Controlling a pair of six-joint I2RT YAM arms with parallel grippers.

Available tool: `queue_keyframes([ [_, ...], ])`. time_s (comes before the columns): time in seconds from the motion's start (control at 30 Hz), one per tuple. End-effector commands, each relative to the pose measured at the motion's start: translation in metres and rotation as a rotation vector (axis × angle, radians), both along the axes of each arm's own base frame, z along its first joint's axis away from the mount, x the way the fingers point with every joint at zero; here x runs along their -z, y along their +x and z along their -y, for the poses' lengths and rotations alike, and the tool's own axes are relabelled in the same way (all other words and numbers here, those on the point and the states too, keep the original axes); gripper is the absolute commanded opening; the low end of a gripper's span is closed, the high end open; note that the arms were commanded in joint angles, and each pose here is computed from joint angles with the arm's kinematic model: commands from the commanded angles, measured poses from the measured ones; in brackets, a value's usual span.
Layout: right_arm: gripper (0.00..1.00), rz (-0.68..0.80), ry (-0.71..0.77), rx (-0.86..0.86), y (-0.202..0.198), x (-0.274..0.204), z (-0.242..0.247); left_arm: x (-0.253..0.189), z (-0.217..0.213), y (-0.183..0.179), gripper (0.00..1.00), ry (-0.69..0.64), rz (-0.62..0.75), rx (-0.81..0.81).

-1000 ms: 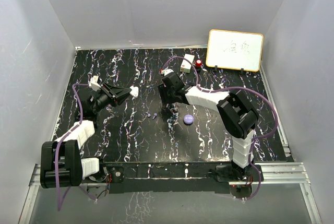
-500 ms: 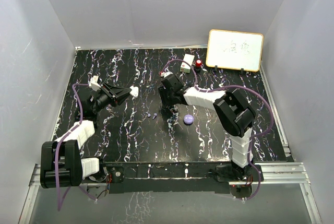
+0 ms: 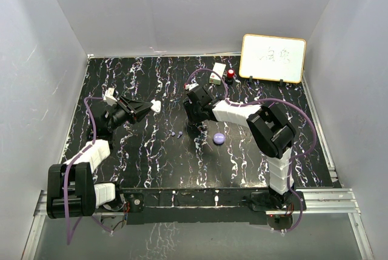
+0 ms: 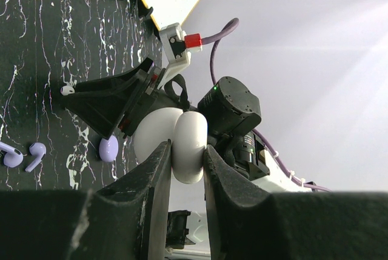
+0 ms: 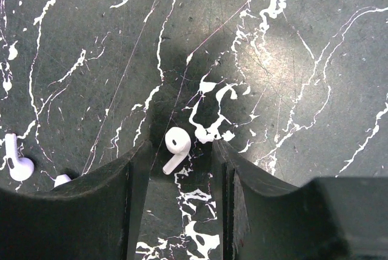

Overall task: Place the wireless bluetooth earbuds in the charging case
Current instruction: Adjust the earbud at the center of the board.

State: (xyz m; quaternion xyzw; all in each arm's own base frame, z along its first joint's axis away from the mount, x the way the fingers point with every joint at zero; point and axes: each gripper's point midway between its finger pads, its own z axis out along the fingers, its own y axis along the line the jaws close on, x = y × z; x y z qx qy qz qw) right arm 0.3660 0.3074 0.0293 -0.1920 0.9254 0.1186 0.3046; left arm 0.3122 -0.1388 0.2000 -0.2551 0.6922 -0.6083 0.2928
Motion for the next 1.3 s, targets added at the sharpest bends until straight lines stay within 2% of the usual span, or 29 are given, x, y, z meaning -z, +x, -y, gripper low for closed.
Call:
queue_keyframes([
  [0.0, 0.42, 0.063, -0.009, -0.029, 0.015, -0.015, -0.005, -0.013, -0.001, -0.001, 0.0, 0.003, 0.045, 0.005],
  [0.63, 0.35, 0.053, -0.028, -0.078, 0.013, -0.009, -0.009, -0.014, -0.001, 0.001, 0.0, 0.008, 0.048, 0.006],
  [1.03, 0.22, 0.047, -0.038, -0.086, 0.012, -0.006, -0.008, -0.014, -0.001, 0.002, 0.0, 0.008, 0.049, 0.009],
  [1.17, 0.2, 0.072, -0.029, -0.084, 0.015, -0.013, -0.008, -0.014, -0.001, 0.002, 0.0, 0.008, 0.048, 0.007],
  [1.27, 0.18, 0.146, 0.014, -0.075, 0.02, -0.034, -0.01, -0.011, -0.001, 0.002, 0.0, 0.01, 0.042, 0.009],
])
